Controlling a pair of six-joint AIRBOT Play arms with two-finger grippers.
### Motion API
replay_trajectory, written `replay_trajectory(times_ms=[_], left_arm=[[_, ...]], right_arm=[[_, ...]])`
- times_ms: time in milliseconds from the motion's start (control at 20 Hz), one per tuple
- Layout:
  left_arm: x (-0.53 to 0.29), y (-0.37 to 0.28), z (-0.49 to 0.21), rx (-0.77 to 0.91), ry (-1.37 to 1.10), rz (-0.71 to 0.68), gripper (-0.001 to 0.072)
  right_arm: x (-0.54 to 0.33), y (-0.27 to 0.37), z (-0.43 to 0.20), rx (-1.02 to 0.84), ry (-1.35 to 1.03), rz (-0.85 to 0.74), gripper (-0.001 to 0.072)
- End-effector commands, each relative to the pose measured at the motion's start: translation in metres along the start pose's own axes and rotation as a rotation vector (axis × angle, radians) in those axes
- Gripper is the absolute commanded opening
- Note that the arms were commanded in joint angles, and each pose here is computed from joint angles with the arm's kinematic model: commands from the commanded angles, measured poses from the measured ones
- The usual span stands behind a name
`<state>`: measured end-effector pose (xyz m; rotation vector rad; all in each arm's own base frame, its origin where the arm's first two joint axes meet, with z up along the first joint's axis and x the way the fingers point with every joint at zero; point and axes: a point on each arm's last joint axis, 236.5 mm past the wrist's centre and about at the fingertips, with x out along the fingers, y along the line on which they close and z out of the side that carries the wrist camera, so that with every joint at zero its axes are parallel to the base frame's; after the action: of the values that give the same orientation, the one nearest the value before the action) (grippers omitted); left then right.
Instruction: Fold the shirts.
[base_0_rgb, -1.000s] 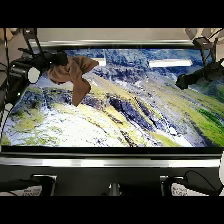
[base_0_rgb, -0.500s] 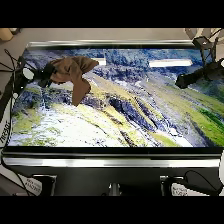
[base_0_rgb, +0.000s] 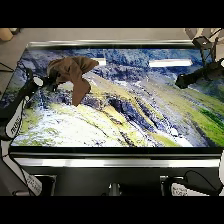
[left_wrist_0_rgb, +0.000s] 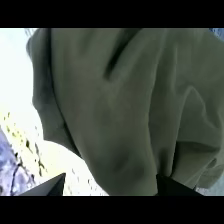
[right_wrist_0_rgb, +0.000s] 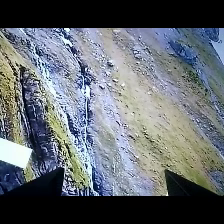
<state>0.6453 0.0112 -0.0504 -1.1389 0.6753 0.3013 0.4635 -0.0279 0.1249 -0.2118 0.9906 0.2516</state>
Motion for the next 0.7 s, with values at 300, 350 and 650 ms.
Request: replay_trajectory(times_ms=[300,350,650], left_arm=[[0.019,-0.006,0.007,-0.217,-0.041,-0.095,0.0025],[0.011,-0.017,0.009,-0.218,-0.045,-0.116,0.0024],[-0.169,-0.199,0.033,0.397,-0.26,-0.437,0.0023]], right_arm=[[0.0,0.0,0.001,-0.031,-0.004,-0.002,0.0612],[-0.001,0.0,0.001,-0.048,-0.005,-0.003,0.0613],[-0.046,-0.004,0.024,-0.156,-0.116,-0.075,0.0614]])
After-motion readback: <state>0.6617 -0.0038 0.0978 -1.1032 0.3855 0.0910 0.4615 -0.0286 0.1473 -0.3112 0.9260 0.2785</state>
